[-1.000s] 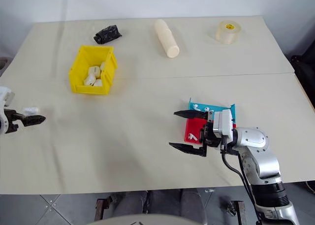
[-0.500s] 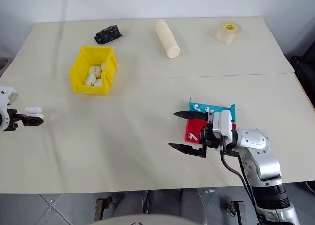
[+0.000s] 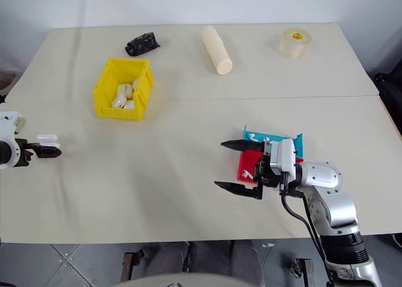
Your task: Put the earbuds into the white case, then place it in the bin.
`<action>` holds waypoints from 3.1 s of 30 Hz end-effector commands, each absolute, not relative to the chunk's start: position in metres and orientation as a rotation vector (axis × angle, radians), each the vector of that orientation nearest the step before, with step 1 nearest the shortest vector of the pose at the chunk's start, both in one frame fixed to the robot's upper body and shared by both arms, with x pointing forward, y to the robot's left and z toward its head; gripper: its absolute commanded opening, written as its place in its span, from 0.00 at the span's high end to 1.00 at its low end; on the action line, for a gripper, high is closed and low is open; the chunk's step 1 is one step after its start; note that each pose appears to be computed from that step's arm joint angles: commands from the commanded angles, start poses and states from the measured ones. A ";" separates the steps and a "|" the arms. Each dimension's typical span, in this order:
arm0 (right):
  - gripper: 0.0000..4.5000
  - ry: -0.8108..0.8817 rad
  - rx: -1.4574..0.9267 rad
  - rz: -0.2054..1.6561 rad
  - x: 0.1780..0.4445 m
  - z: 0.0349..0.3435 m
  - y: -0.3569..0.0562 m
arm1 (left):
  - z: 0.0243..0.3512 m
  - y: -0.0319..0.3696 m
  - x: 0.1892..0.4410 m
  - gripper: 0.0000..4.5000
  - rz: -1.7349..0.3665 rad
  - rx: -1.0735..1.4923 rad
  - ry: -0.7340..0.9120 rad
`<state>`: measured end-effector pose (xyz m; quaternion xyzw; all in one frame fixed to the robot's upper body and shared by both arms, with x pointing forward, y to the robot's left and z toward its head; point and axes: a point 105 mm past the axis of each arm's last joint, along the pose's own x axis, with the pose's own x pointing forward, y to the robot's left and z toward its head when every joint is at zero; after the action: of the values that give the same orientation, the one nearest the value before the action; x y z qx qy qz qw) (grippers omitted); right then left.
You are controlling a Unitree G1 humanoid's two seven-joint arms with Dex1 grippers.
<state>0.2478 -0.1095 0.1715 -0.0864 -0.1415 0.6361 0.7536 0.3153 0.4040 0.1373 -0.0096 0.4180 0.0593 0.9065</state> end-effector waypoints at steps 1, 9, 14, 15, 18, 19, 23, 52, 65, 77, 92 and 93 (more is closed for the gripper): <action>0.00 -0.353 -0.197 1.401 0.246 0.178 -0.106 | 0.141 0.401 0.320 0.01 0.117 -0.023 0.849; 0.00 -0.355 -0.192 1.391 0.246 0.177 -0.106 | 0.139 0.403 0.315 0.39 0.119 -0.055 0.871; 0.00 -0.355 -0.190 1.390 0.248 0.176 -0.105 | 0.141 0.405 0.309 0.39 0.112 -0.073 0.857; 0.00 -0.355 -0.189 1.390 0.248 0.176 -0.106 | 0.146 0.400 0.310 0.39 0.067 -0.083 0.814; 0.00 -0.352 -0.190 1.390 0.249 0.175 -0.107 | 0.164 0.378 0.315 0.39 -0.115 -0.094 0.644; 0.00 -0.349 -0.191 1.390 0.249 0.174 -0.108 | 0.170 0.371 0.314 0.39 -0.167 -0.092 0.596; 0.00 -0.337 -0.198 1.384 0.250 0.173 -0.112 | 0.191 0.331 0.292 0.39 -0.479 -0.008 0.321; 0.00 -0.059 -0.401 0.905 0.194 0.180 -0.221 | 0.177 0.066 0.240 0.39 -1.492 -0.009 -0.617; 0.00 0.427 -0.435 0.810 0.180 0.159 -0.228 | 0.181 0.056 0.237 0.39 -1.667 -0.045 -0.679; 0.00 0.674 -0.677 0.904 0.223 0.150 -0.193 | 0.170 0.047 0.238 0.39 -1.686 0.012 -0.586; 0.00 0.735 -0.845 0.930 0.260 0.136 -0.186 | 0.172 0.038 0.234 0.39 -1.669 0.028 -0.581; 0.00 0.738 -0.850 0.932 0.260 0.136 -0.186 | 0.172 0.038 0.233 0.39 -1.670 0.028 -0.580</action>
<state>0.2582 -0.1865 0.1321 -0.3781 0.3430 0.4265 0.7466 0.2394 0.0397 0.1647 0.0029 -0.2360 -0.7293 0.6422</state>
